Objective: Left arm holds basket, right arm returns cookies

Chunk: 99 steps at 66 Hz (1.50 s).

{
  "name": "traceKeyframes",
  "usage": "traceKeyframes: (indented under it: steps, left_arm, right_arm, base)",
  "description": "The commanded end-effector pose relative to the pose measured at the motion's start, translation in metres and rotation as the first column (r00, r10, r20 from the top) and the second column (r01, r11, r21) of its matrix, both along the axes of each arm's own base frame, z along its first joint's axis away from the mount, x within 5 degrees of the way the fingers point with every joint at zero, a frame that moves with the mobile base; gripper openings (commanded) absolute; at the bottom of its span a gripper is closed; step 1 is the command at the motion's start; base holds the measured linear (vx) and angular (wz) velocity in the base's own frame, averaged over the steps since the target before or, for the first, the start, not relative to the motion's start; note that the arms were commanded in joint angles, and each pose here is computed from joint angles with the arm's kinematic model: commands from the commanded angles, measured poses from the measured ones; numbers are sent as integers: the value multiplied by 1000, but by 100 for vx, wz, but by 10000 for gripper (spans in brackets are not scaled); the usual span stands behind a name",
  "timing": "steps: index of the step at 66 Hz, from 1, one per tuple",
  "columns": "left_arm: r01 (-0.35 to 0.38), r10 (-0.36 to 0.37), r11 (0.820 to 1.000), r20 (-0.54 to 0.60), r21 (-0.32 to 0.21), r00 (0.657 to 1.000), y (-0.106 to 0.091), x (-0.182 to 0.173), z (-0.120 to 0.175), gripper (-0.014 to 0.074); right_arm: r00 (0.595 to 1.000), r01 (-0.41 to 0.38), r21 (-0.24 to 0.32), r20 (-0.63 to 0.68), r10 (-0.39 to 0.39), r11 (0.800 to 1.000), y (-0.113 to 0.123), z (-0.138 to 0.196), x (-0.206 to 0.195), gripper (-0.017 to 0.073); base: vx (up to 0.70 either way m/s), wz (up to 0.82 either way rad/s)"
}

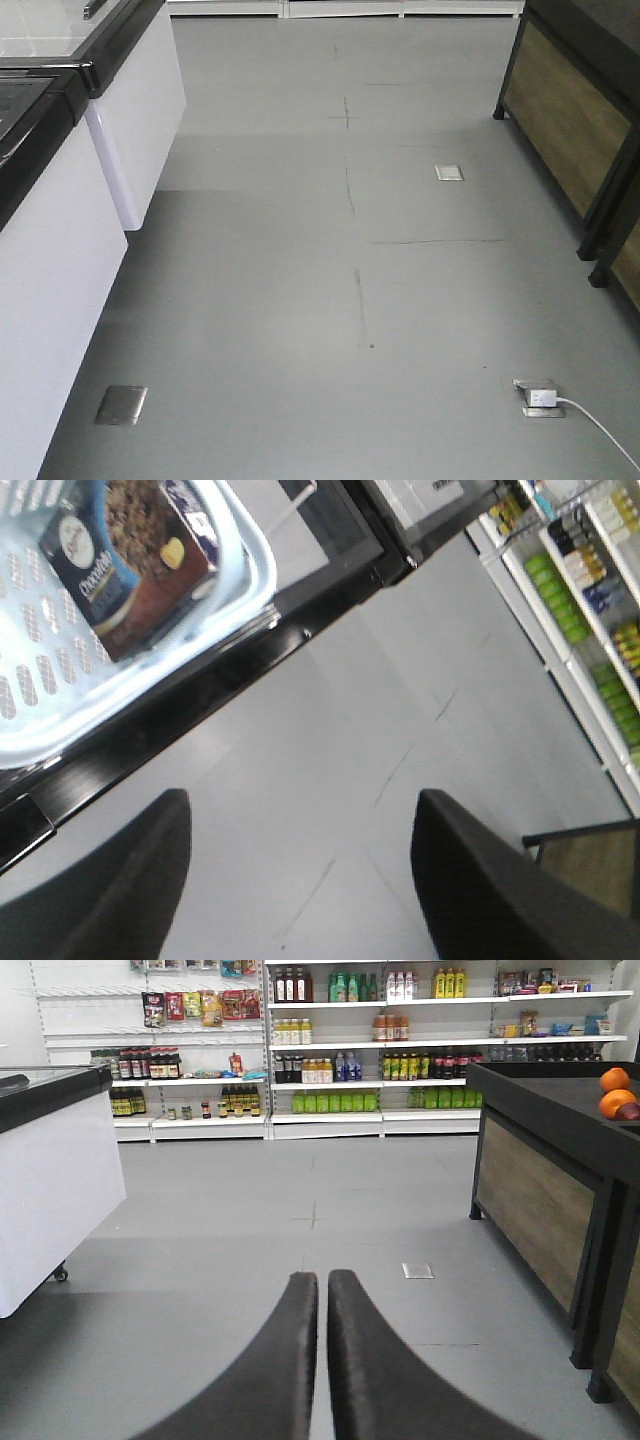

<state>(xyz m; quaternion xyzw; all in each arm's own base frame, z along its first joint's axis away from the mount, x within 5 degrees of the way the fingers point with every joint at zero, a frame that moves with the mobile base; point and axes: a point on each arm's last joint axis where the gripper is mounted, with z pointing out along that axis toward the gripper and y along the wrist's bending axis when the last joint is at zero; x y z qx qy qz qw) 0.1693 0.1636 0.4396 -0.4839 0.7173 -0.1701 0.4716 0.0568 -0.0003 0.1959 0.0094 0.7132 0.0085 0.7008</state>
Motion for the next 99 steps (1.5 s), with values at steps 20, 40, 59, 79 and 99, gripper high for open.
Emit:
traceKeyframes:
  steps: [20,40,59,79,99]
  left_arm:
    - [-60,79,994,241,-86,967,63,10,-6,460]
    - [51,17,983,363,-175,932,111,42,-49,462]
    - [73,65,968,519,-241,853,140,57,-71,488]
    - [96,82,957,573,-273,816,154,74,-84,509]
    - [135,42,961,609,-241,792,165,93,-65,508]
  right_arm:
    - [998,2,-11,68,-1,1000,0,2,0,-10]
    - [998,2,-11,68,-1,1000,0,2,0,-10]
    - [998,2,-11,67,-1,1000,0,2,0,-10]
    - [998,2,-11,67,-1,1000,0,2,0,-10]
    - [998,2,-11,67,-1,1000,0,2,0,-10]
  base:
    - [0,0]
    - [0,0]
    - [0,0]
    - [0,0]
    - [0,0]
